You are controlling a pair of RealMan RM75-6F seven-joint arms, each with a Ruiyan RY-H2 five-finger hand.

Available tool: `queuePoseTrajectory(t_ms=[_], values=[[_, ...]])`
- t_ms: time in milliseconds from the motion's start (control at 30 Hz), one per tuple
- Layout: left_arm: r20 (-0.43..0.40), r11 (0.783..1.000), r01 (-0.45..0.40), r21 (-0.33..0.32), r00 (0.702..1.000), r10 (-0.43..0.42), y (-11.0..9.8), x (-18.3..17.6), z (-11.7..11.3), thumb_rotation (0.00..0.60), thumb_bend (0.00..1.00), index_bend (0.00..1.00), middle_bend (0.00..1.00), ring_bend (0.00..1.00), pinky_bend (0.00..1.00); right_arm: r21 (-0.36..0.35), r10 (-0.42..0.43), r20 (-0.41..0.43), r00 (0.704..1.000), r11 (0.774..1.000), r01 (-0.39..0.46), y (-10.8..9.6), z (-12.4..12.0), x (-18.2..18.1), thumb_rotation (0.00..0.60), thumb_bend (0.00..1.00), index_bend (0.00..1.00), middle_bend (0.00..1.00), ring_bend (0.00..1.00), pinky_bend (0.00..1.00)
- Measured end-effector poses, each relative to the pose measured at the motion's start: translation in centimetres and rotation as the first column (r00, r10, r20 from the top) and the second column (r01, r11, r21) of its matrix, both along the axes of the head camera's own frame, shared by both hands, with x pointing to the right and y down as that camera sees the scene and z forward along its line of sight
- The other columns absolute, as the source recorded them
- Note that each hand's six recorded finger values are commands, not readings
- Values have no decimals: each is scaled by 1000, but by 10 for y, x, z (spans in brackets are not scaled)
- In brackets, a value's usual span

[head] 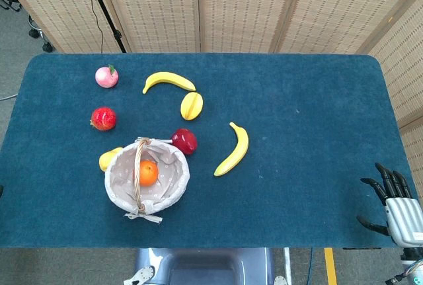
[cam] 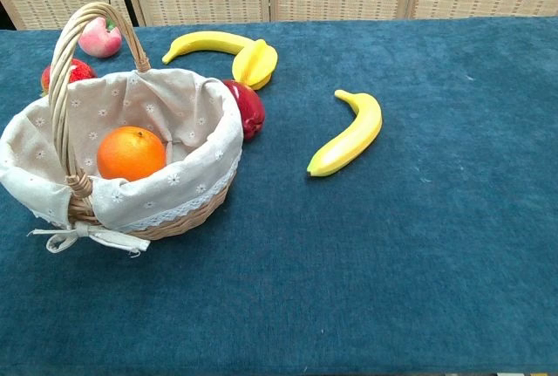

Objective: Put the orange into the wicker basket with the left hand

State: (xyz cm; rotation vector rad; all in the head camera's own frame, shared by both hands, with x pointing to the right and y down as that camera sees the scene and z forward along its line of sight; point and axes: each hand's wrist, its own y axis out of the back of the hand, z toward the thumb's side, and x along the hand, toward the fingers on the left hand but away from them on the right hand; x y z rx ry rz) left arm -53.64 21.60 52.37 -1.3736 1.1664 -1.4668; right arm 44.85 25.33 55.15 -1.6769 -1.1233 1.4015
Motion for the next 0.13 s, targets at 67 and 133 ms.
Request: queuePoseTrajectory(t_ms=[67, 133], values=[[-17, 1000, 1, -1, 1000, -1, 1, 1, 1, 600, 260, 97, 0, 0, 23, 2, -9, -2, 1000, 1000, 9, 0, 0, -2, 600, 0, 227, 0, 30, 19], [-30, 1000, 2, -4, 1000, -2, 1, 1, 4, 600, 260, 98, 0, 0, 23, 1, -15, 3, 1000, 1000, 15, 0, 0, -5, 600, 0, 227, 0, 29, 19]])
